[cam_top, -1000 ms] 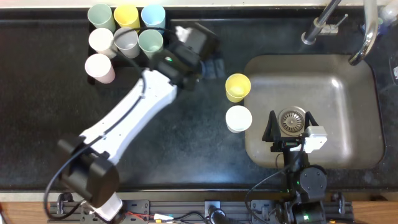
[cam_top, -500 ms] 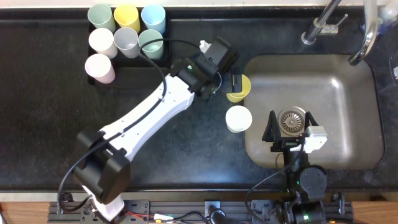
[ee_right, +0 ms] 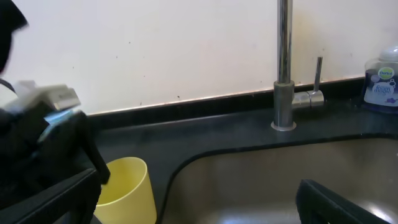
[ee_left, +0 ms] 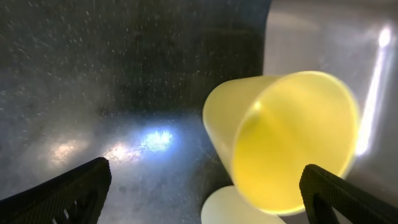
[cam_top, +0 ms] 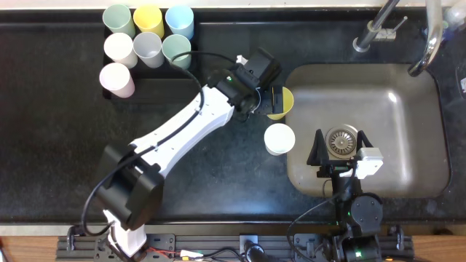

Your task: Store Cups

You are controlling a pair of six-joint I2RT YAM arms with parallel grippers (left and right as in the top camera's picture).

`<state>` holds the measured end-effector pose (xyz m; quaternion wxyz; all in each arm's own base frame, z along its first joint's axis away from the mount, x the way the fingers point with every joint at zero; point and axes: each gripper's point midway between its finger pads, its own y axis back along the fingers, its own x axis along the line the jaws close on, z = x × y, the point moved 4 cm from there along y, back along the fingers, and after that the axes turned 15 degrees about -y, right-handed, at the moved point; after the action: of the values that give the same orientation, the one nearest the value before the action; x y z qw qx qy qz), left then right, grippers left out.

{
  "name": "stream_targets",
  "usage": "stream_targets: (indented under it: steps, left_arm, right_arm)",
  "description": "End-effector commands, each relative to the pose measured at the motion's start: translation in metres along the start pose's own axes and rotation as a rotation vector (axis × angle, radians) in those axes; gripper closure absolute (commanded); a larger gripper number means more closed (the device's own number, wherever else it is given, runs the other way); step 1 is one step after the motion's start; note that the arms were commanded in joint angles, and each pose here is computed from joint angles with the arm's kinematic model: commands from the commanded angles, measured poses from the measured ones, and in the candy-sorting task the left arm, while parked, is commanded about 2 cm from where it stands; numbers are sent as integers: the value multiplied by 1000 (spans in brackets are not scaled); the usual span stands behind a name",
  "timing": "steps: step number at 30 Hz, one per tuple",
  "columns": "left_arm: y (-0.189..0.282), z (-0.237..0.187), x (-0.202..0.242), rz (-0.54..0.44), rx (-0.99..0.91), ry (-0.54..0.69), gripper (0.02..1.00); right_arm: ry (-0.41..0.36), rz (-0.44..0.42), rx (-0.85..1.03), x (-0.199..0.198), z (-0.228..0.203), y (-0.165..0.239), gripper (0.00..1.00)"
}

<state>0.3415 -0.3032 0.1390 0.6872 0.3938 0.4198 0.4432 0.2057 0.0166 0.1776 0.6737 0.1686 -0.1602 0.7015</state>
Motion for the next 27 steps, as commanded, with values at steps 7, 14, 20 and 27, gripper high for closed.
stream_targets:
  steps: [7, 14, 20, 27]
  left_arm:
    - [-11, 4, -4, -8, -9, 23, 88]
    - [-6, 17, 2, -9, -44, 48, 982]
    - [-5, 22, 6, 1, -60, 57, 982]
    - [47, 49, 34, 36, -197, 142, 982]
  right_arm:
    - [-4, 0, 0, -2, -3, 0, 3]
    - [-4, 0, 1, -2, -3, 0, 3]
    - [-4, 0, 1, -2, -3, 0, 3]
    - [-5, 0, 0, -2, -3, 0, 3]
